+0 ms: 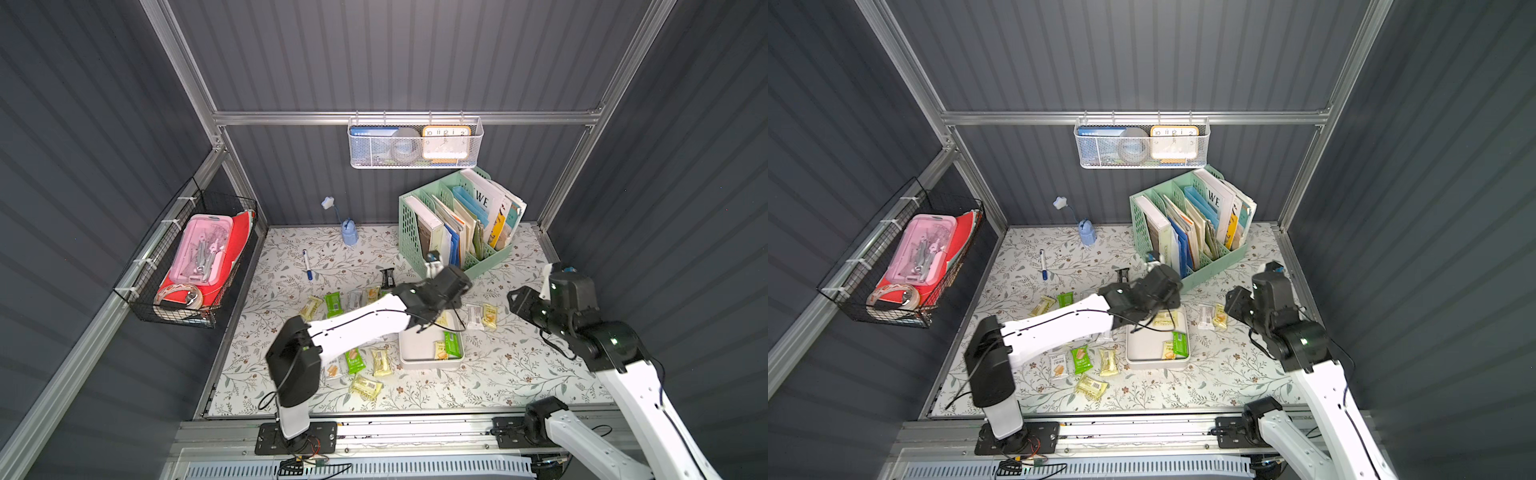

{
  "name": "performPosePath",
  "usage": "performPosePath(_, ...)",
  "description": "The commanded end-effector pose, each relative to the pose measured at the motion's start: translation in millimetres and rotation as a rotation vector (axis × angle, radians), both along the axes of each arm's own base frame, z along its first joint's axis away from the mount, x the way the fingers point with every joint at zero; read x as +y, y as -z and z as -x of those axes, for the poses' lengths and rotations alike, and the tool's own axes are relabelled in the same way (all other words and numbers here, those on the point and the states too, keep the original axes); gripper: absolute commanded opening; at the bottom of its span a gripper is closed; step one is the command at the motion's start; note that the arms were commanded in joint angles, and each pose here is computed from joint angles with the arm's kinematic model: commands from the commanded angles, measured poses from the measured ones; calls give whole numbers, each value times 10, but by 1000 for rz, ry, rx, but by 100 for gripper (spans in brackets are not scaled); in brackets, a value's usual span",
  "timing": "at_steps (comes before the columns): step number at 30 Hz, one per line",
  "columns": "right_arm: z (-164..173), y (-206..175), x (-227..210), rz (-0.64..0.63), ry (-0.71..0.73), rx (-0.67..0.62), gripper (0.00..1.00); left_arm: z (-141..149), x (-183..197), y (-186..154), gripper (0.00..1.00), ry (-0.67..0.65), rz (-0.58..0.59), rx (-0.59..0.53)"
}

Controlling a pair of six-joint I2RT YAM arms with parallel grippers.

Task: Take the cookies out of the storage box
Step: Place the cookie at the center of the board, then pick up the cookie from the storage box.

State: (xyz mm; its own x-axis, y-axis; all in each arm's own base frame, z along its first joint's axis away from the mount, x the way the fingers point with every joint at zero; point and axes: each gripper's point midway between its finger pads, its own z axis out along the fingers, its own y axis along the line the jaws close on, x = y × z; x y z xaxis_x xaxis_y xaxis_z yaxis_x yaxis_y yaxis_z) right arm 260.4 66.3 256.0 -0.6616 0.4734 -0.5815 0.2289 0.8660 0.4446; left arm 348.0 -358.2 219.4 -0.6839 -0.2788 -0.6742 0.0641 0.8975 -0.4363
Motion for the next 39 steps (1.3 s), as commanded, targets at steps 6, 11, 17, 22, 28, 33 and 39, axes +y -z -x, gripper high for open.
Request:
performPosePath(6, -352, 361, 966, 163, -268, 116, 55, -292, 1113, -51, 33, -305, 48, -153)
performPosePath(11, -305, 831, 1123, 294, -288, 330, 52, -256, 1448, 317, 35, -404, 167, -63)
performPosePath(17, -183, 1210, 1193, 466, -288, 426, 50, -181, 1556, 575, 35, -455, 208, -11)
performPosePath(22, -113, 1357, 1174, 588, -267, 463, 50, -107, 1689, 655, 37, -494, 197, 6)
performPosePath(28, -49, 1594, 1168, 707, -229, 518, 50, -50, 1933, 861, 38, -546, 188, 64)
performPosePath(33, -7, 1826, 1290, 707, -257, 545, 50, 20, 2205, 867, 38, -619, 170, 64)
performPosePath(39, 46, 2056, 1305, 746, -262, 583, 50, 218, 2708, 673, 39, -760, 128, -13)
